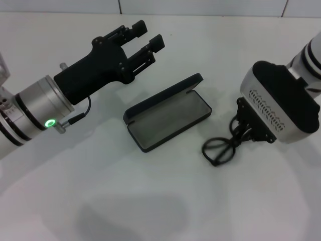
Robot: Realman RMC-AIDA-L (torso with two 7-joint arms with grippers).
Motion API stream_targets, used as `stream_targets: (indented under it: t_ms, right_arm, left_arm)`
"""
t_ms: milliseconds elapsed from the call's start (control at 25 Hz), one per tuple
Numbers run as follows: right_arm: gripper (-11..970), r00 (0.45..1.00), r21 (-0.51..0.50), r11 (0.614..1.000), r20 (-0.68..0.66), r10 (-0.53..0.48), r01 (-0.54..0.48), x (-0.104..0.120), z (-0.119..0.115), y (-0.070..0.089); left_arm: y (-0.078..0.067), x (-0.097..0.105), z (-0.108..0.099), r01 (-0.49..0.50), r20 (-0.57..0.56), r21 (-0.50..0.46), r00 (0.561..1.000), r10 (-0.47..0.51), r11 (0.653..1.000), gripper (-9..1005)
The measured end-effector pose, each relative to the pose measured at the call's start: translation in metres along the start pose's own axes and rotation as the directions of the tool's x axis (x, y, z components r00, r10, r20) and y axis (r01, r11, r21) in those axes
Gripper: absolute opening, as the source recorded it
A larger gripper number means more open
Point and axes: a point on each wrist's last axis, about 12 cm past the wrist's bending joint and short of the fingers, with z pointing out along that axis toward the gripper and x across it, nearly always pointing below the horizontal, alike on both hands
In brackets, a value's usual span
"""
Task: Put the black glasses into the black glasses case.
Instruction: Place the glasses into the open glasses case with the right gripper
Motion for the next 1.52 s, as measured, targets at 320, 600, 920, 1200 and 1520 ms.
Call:
stream_targets:
  t_ms: [320, 600, 920, 1200, 1520]
  right_arm:
    - [143, 0.999, 0.109, 0.994, 0.039, 0.009, -0.014, 0.004, -0.018, 0.001]
    - [66, 0.996, 0.293, 0.956, 0.091, -0.007, -0.020, 0.006, -0.021, 0.003]
    - [68, 0.993, 0.391, 0.920, 0.110, -0.043, -0.004, -0.008, -0.006, 0.000]
    - [71, 0.993, 0.453, 0.892, 0.109, -0.048, -0.007, -0.017, 0.010, -0.004]
    - [73, 0.989, 0.469, 0.883, 0.136, -0.062, -0.010, -0.033, 0.028, -0.010]
  left_arm:
    - [0.001, -0.002, -0.001, 0.004, 0.008, -0.005, 1.000, -0.004, 1.000, 578]
    - [0.007, -0.007, -0.009, 0.014, 0.063, -0.065, 0.998, -0.010, 0.998, 579]
    - [0.014, -0.014, -0.014, 0.006, 0.103, -0.108, 0.995, 0.005, 0.994, 579]
    - [0.016, -0.016, -0.011, -0.002, 0.123, -0.126, 0.992, 0.018, 0.992, 580]
    - [0.018, -0.019, -0.009, -0.013, 0.130, -0.132, 0.991, 0.031, 0.991, 579]
